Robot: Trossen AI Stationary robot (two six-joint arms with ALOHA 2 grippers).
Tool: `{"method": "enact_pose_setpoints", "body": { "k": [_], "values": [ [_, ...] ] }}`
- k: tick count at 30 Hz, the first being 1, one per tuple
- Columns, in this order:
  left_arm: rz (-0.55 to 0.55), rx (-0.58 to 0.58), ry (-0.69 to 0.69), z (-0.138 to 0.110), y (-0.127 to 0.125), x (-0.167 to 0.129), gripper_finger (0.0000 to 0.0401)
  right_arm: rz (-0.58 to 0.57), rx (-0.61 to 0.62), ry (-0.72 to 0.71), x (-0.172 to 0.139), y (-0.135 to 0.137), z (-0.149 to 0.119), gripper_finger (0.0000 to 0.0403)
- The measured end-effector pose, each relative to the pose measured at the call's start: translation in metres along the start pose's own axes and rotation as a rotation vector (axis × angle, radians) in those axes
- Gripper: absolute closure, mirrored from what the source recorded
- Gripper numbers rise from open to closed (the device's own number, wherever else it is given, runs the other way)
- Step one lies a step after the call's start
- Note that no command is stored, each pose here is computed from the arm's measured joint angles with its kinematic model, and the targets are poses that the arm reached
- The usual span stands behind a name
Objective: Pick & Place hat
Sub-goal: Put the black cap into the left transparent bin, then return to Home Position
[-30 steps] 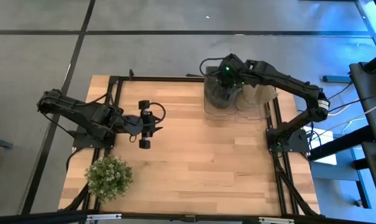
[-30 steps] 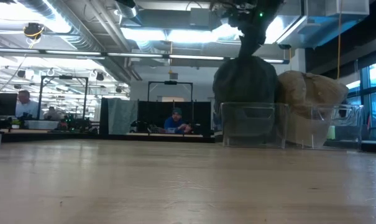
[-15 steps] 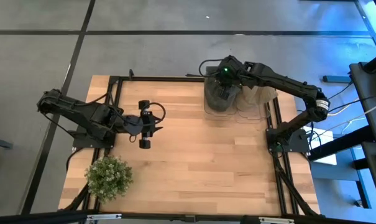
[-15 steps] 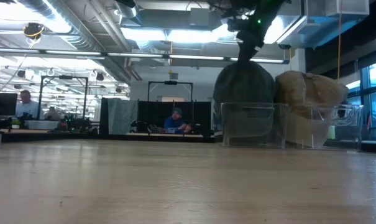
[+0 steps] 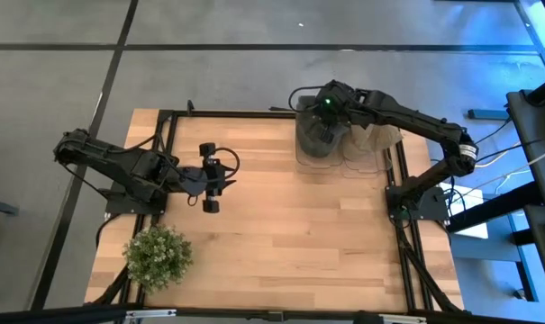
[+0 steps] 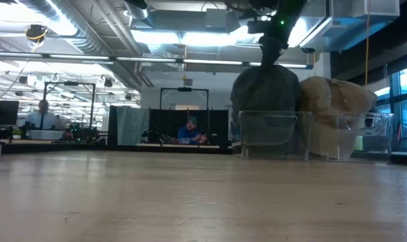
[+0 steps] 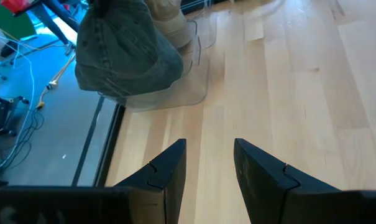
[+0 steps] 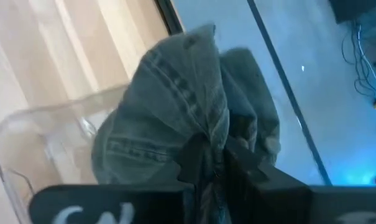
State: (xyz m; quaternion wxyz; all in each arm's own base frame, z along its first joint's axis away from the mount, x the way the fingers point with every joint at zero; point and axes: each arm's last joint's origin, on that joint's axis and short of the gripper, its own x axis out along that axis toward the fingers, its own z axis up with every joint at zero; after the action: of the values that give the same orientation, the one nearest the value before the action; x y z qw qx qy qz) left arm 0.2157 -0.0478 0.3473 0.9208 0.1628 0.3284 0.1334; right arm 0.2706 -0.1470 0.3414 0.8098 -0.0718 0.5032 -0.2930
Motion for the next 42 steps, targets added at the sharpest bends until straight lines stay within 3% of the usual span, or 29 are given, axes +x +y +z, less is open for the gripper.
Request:
{"method": "enact_pose_setpoints", "body": {
  "k": [7,18,22,28,34,38,42],
  "values": [
    [0.000,0.000,0.000,0.000,0.000,0.000,0.0271,0.086,-0.012,0.026,0.010,0.006,-0.008,0.0356],
    [-0.001,0.000,0.000,0.000,0.000,0.000,0.0271,0.019,0.007,0.055,0.012,0.005,-0.010,0.0350],
    [-0.001,0.000,0.001,0.000,0.000,0.000,0.0271,0.017,0.002,0.056,0.012,0.005,-0.010,0.0311],
    [-0.001,0.000,0.000,0.000,0.000,0.000,0.0271,-0.010,0.001,0.055,0.010,0.006,-0.009,0.0204],
    [-0.002,0.060,0.000,0.000,0.000,0.000,0.0271,0.021,0.056,-0.040,-0.028,0.006,0.006,0.0140],
    [-0.022,-0.016,-0.015,0.002,0.000,0.001,0.0271,0.201,0.130,-0.200,-0.078,0.014,0.002,0.0126],
    [-0.175,-0.146,-0.072,0.000,0.012,-0.004,0.0271,0.370,0.138,-0.313,-0.109,0.032,-0.028,0.0125]
  ]
}}
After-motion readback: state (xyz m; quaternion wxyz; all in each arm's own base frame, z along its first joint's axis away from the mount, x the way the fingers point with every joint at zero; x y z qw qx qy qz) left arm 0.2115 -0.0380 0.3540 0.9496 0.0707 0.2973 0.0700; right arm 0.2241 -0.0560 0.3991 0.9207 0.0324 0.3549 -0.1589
